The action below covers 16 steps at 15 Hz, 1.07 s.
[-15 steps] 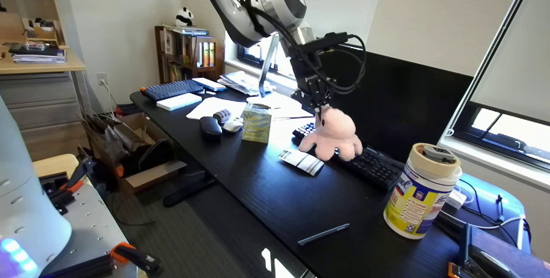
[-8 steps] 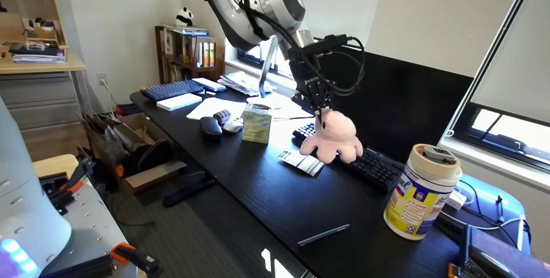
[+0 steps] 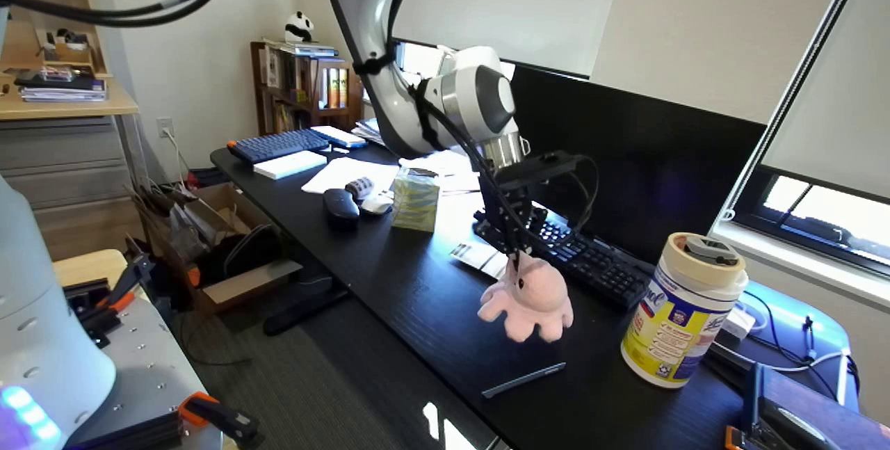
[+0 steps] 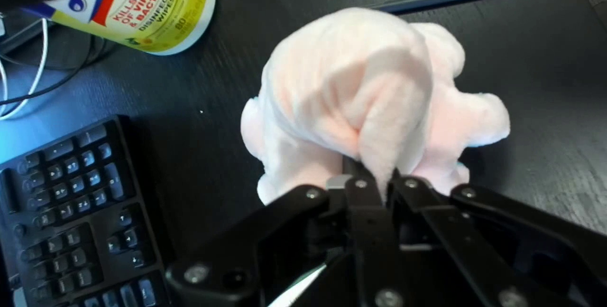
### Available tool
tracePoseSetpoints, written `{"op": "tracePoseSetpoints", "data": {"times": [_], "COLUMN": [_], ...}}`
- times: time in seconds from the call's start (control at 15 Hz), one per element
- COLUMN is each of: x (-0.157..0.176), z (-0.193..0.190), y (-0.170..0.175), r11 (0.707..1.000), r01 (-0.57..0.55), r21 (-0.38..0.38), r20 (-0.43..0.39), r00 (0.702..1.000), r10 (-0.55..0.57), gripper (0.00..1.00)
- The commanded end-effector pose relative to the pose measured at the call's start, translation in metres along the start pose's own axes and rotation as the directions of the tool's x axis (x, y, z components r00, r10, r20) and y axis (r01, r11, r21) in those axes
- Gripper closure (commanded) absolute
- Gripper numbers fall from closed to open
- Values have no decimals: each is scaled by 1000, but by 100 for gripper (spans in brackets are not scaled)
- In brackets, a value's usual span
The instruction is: Move the octopus plush toy and the tissue box to the right side of the desk
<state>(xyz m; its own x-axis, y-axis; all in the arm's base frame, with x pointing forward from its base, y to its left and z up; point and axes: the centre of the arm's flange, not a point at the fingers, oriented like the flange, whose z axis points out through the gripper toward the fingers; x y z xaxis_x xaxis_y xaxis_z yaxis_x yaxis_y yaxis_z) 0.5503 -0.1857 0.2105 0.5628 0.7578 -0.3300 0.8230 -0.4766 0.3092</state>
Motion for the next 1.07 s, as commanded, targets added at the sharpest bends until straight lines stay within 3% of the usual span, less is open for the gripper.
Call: {"op": "tracePoseSetpoints", "data": {"times": [0.0, 0.27, 1.0], "x": [-12, -6, 22], "z": [15, 10, 56], "y": [16, 35, 77], "r11": [998, 991, 992], "r01": [-14, 4, -84], "r21": [-65, -132, -96], "r20": [-52, -60, -65], "r00": [999, 998, 995], "r10": [10, -12, 78], "gripper": [95, 95, 95]}}
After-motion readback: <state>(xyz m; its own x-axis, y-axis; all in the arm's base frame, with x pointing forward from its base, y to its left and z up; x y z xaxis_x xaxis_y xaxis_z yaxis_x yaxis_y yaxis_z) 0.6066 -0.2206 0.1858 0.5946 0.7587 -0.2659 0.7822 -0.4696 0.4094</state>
